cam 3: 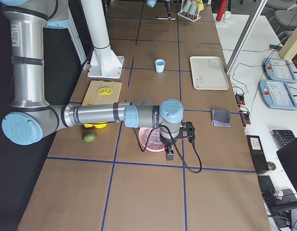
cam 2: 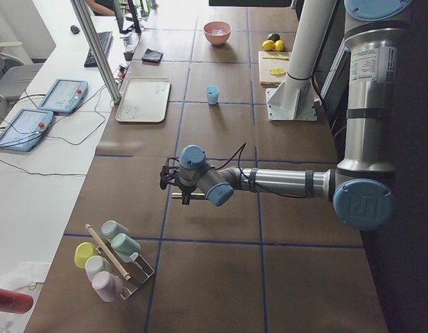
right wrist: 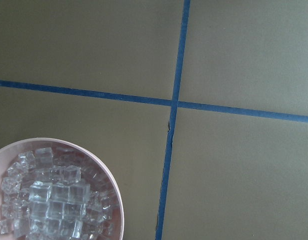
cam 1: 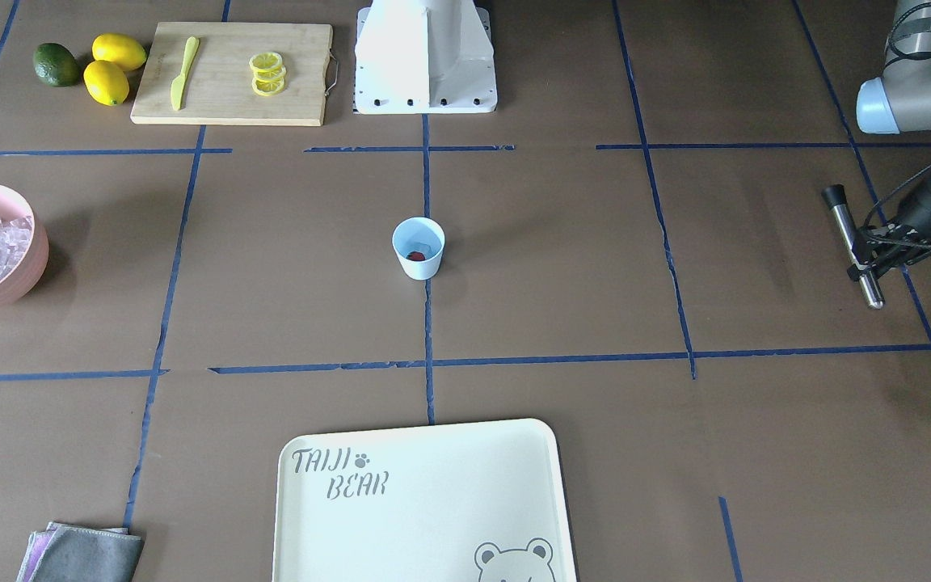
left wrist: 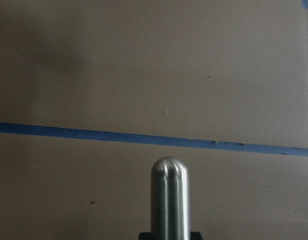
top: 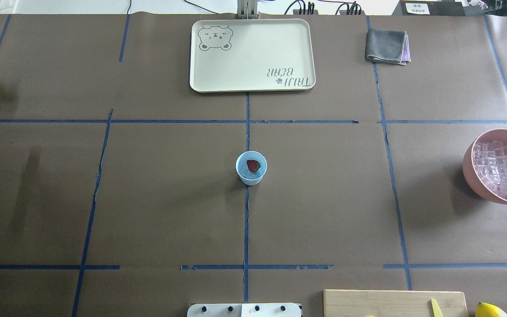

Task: Mash ice and strawberries in cup
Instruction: 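Lower the muddler onto the table and release it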

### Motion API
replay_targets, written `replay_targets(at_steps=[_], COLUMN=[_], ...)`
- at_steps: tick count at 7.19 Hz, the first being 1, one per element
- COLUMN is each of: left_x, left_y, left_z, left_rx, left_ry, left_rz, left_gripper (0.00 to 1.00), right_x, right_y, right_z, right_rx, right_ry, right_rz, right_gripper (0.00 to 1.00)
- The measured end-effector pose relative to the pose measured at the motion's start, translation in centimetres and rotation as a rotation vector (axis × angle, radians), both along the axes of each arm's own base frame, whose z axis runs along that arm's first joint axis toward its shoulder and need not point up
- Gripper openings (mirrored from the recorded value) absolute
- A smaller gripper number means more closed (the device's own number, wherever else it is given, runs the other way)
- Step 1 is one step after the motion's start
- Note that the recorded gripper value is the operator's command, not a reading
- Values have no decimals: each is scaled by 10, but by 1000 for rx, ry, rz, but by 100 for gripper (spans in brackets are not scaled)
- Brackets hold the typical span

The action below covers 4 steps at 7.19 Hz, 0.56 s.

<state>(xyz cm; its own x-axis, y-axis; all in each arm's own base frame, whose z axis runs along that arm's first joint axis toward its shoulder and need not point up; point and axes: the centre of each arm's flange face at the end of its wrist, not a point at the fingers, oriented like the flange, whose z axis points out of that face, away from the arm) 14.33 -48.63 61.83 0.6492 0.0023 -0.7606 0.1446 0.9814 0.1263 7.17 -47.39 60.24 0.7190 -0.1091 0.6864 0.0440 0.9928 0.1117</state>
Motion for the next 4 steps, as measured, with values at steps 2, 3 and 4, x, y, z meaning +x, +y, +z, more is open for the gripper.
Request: replay_targets(at_steps=[2, 3, 4], left_x=[-4, -5, -5], left_y=[5, 7, 8], left_z=[27, 34, 39], left_rx=[-23, -32, -38], left_ry=[-47, -58, -65], left_rz=[8, 9, 10], left_gripper=[0, 0, 0], right_x=[0, 0, 0], right_y=[0, -1, -1], right_z=[0, -1, -1], right_rx=[1, 2, 3], right_ry=[4, 5, 7], right_rz=[0, -1, -1], right_gripper=[99, 99, 99])
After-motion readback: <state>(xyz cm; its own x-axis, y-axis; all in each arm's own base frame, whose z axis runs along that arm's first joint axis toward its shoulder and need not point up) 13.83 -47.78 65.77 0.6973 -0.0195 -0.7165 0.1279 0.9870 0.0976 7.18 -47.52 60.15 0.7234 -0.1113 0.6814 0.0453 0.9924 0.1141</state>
